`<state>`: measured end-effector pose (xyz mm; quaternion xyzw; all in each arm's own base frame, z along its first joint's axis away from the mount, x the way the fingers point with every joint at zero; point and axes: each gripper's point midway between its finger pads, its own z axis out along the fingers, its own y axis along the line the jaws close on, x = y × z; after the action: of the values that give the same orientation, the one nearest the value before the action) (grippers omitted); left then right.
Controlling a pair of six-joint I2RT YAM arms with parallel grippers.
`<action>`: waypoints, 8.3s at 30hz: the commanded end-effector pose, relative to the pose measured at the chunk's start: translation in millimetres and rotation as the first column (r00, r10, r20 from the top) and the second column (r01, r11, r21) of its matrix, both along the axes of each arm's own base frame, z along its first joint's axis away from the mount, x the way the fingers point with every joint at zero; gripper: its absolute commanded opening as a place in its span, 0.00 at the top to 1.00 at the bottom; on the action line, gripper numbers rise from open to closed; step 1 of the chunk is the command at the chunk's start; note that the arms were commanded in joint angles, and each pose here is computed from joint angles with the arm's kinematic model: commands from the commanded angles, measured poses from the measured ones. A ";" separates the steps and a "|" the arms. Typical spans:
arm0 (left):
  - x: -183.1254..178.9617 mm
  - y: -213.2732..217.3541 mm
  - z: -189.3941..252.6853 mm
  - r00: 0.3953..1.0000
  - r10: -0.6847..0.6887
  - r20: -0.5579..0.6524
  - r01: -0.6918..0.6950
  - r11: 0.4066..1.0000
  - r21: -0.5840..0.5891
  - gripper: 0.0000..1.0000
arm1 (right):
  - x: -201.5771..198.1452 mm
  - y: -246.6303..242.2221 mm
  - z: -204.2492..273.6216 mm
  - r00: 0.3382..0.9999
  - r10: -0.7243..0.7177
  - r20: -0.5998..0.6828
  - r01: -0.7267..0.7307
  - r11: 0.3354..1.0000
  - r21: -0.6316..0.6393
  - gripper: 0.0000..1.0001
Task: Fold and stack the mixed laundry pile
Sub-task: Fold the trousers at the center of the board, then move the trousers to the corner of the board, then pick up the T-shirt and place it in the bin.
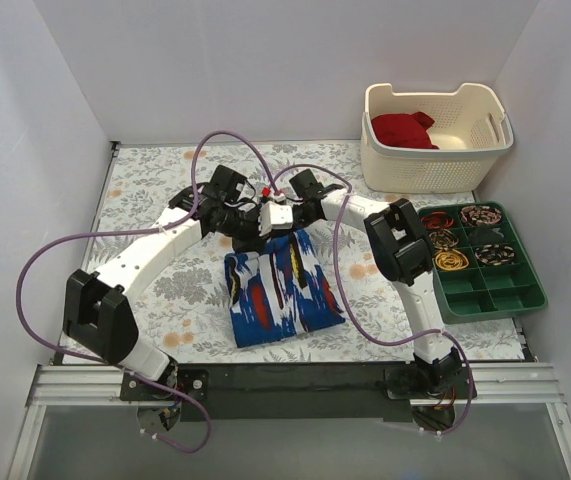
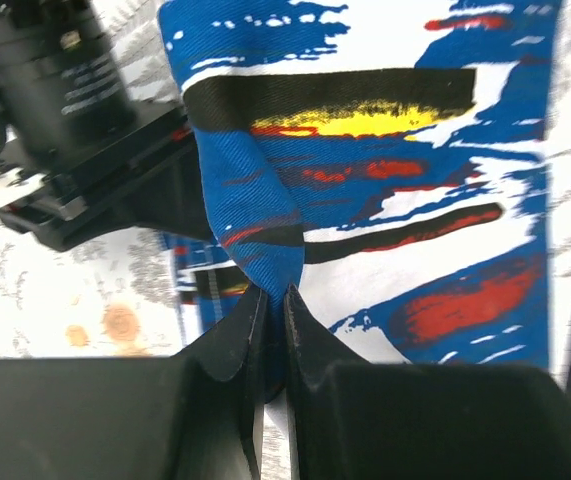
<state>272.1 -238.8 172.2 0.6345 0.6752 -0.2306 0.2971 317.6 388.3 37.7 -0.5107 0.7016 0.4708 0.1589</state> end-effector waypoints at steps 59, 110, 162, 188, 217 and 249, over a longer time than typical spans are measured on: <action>79.0 109.7 -154.2 0.266 0.721 -0.640 -0.817 0.521 0.247 0.83 | 75.8 -41.6 4.1 0.946 -0.315 -0.071 0.304 0.943 -0.134 0.62; 157.2 213.9 -12.3 0.125 0.972 -0.201 -0.986 0.144 0.082 0.32 | 49.2 -37.0 111.6 0.906 -0.406 -0.120 0.411 0.912 0.014 0.27; 244.8 190.0 -168.0 0.060 0.993 -0.103 -0.975 0.081 0.208 0.16 | 81.5 -140.5 159.0 0.794 -0.608 0.011 0.607 0.793 0.053 0.15; 130.8 94.8 50.9 0.415 0.808 -0.418 -0.905 0.412 -0.102 0.07 | 334.2 -381.3 249.1 0.033 -0.870 0.492 0.908 0.231 0.348 0.02; 99.1 102.0 27.6 0.317 0.830 -0.459 -0.932 0.362 0.012 0.07 | 419.6 -378.1 170.4 -0.086 -0.883 0.461 0.855 0.172 0.490 0.99; 104.6 154.4 184.4 0.418 0.699 -0.580 -0.869 0.123 -0.479 0.07 | 1.3 -166.7 703.5 0.118 -0.937 0.330 -0.157 0.310 0.938 0.99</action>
<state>401.2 -66.8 302.5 -0.0637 0.8344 -0.3032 0.4559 394.9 205.8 674.6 -0.2439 0.3838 0.2580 0.8524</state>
